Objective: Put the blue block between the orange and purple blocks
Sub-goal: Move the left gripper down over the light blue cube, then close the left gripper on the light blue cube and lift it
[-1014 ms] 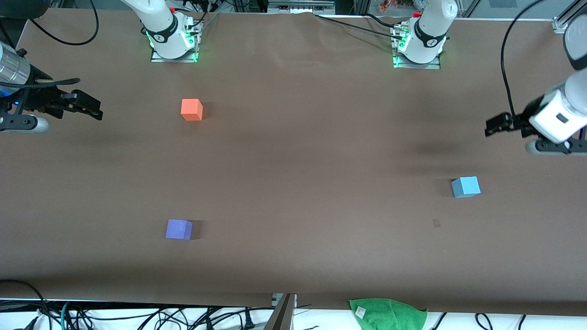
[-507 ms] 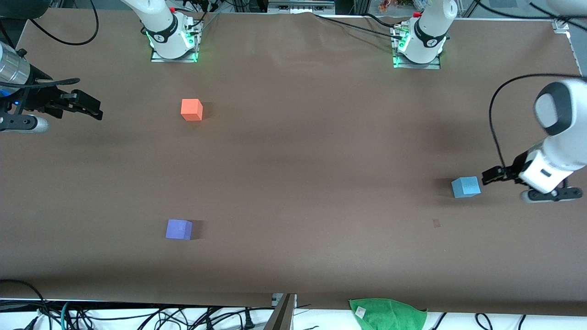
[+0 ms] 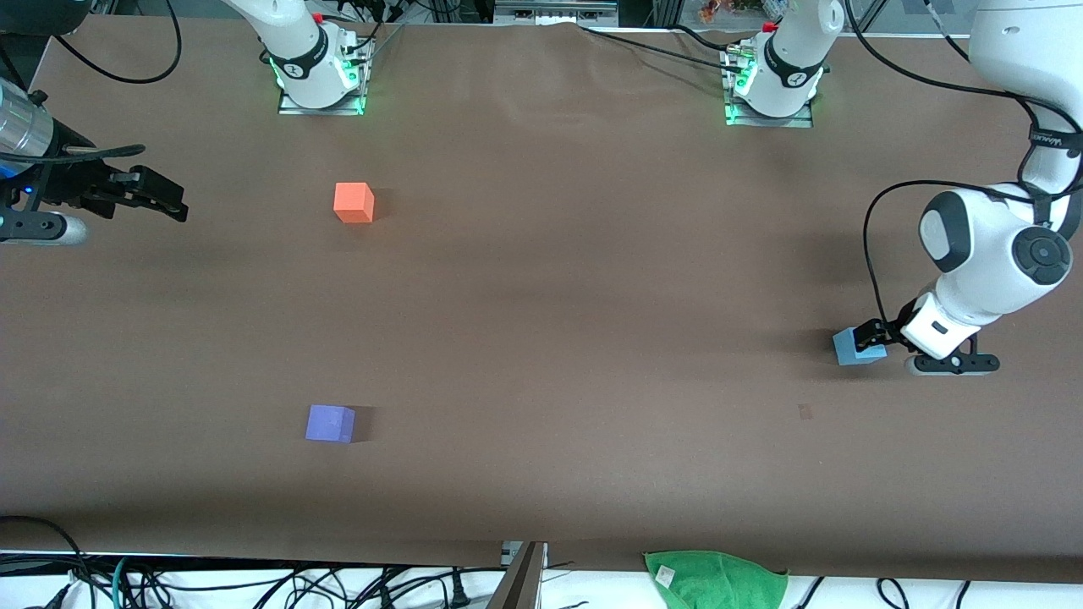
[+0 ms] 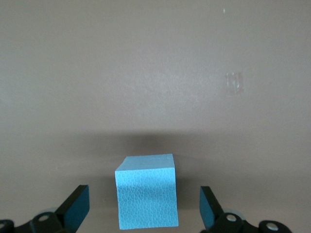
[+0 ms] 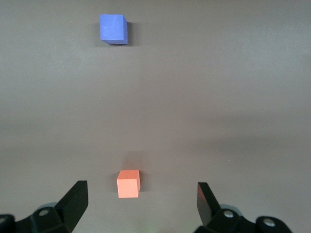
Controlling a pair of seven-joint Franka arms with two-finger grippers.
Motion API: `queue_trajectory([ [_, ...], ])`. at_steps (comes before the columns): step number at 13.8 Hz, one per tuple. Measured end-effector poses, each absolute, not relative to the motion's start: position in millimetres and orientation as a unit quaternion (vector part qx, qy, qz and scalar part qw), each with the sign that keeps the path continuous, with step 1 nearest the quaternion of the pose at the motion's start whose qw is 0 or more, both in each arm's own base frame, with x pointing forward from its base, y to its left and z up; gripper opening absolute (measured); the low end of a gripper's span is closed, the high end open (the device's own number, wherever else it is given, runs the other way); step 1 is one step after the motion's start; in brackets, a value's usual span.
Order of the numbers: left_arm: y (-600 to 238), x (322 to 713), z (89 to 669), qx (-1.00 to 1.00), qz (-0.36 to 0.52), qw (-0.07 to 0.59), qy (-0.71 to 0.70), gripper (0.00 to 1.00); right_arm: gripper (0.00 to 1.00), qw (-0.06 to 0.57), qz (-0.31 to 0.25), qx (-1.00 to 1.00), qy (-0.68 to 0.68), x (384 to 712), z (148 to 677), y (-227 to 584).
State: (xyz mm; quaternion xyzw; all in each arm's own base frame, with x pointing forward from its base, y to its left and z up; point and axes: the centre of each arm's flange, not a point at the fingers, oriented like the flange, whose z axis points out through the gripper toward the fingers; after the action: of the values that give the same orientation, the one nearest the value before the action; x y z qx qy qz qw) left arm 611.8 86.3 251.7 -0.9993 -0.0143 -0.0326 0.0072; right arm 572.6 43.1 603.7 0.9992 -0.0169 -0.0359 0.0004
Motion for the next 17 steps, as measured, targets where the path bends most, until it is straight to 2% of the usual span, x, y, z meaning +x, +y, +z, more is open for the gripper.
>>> queue_trajectory([
  [7, 85.7, 607.0, 205.9, -1.0, -0.025, 0.006, -0.014, 1.0, 1.0, 0.0, -0.036, 0.999, -0.017, 572.4, 603.6, 43.1],
  [9, 87.6, 605.1, 191.1, -1.0, -0.023, 0.006, -0.016, 0.94, 1.0, 0.0, -0.036, 0.999, -0.017, 572.4, 603.6, 43.1],
  [10, 88.9, 603.7, 184.4, -1.0, -0.02, 0.005, -0.017, 0.94, 1.0, 0.0, -0.036, 0.999, -0.017, 572.4, 603.6, 43.1],
  [11, 89.9, 602.6, 179.5, -1.0, -0.017, 0.005, -0.018, 0.88, 1.0, 0.0, -0.036, 0.999, -0.017, 572.4, 603.6, 43.1],
  [13, 90.8, 602.1, 177.1, -1.0, -0.016, 0.005, -0.019, 0.66, 1.0, 0.0, -0.036, 0.999, -0.017, 572.4, 603.6, 43.1],
  [14, 90.8, 602.7, 178.1, -1.0, -0.017, 0.005, -0.019, 0.59, 1.0, 0.0, -0.036, 0.999, -0.017, 572.4, 603.6, 43.1],
  [17, 84.3, 610.2, 193.4, -1.0, -0.021, 0.003, -0.013, 0.59, 1.0, 0.0, -0.036, 0.999, -0.017, 572.4, 603.6, 43.1],
])
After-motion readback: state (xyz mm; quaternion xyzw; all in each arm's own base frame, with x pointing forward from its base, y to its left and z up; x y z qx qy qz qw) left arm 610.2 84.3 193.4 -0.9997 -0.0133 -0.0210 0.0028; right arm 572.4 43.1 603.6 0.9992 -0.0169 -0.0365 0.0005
